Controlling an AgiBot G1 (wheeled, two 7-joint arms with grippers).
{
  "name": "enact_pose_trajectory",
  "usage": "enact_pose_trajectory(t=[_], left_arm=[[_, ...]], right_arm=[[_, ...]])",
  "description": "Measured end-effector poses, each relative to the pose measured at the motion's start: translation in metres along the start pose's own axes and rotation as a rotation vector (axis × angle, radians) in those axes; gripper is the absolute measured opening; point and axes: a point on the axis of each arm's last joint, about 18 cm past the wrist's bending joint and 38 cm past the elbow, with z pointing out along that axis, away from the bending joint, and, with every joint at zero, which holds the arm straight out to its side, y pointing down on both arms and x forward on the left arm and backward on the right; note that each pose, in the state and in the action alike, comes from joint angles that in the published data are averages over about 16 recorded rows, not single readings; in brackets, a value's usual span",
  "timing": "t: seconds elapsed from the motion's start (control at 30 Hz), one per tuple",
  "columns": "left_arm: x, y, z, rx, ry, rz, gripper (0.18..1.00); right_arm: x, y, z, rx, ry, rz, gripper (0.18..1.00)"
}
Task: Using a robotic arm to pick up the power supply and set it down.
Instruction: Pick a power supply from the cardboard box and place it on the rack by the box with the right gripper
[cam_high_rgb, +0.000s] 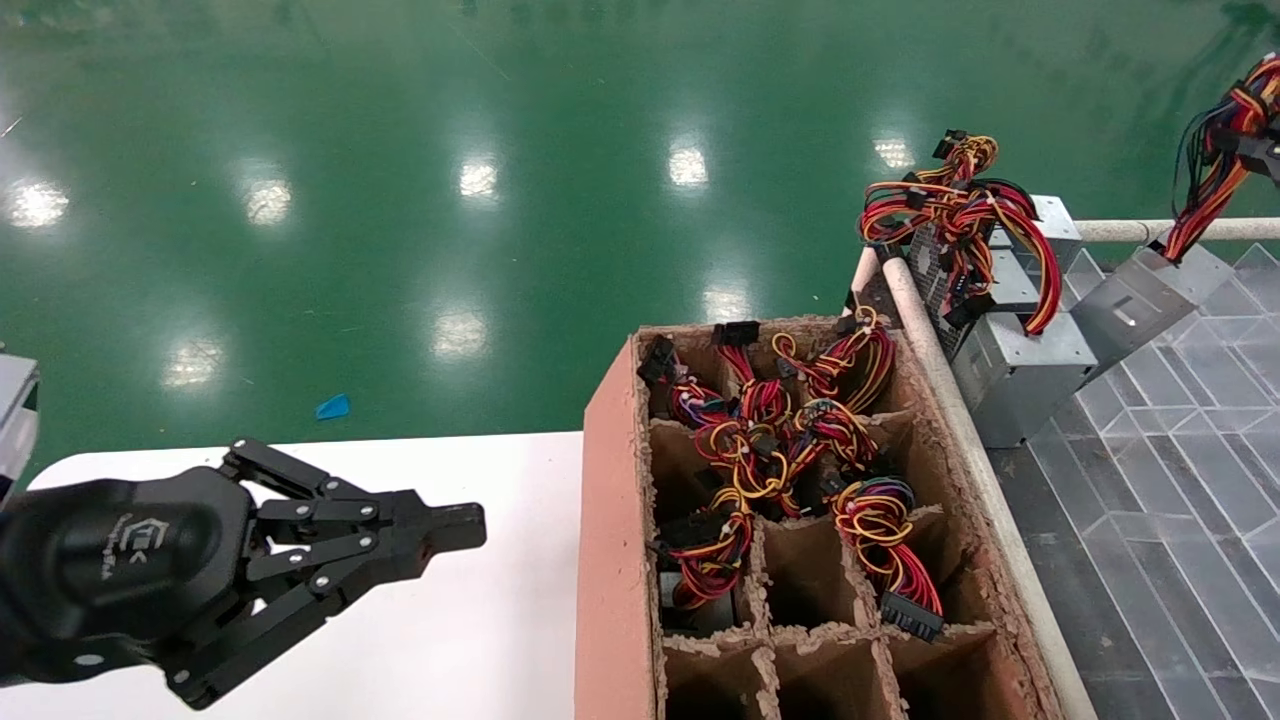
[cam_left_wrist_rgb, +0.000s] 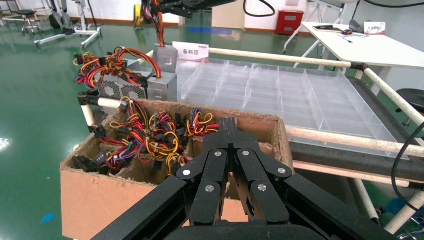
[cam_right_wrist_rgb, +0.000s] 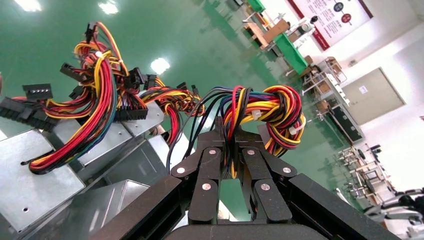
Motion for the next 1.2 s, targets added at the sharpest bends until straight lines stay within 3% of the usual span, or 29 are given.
enact_pose_trajectory(t=[0.5, 1.2], left_arm=[[0.000, 0.000, 0.000, 0.000, 0.000, 0.000, 0.191], [0.000, 0.000, 0.000, 0.000, 0.000, 0.000, 0.191]], right_arm=[[0.001, 0.003, 0.006, -0.023, -0.019, -0.027, 0.203], [0.014, 0.004, 0.002, -0.064, -0.008, 0.035, 0.203]])
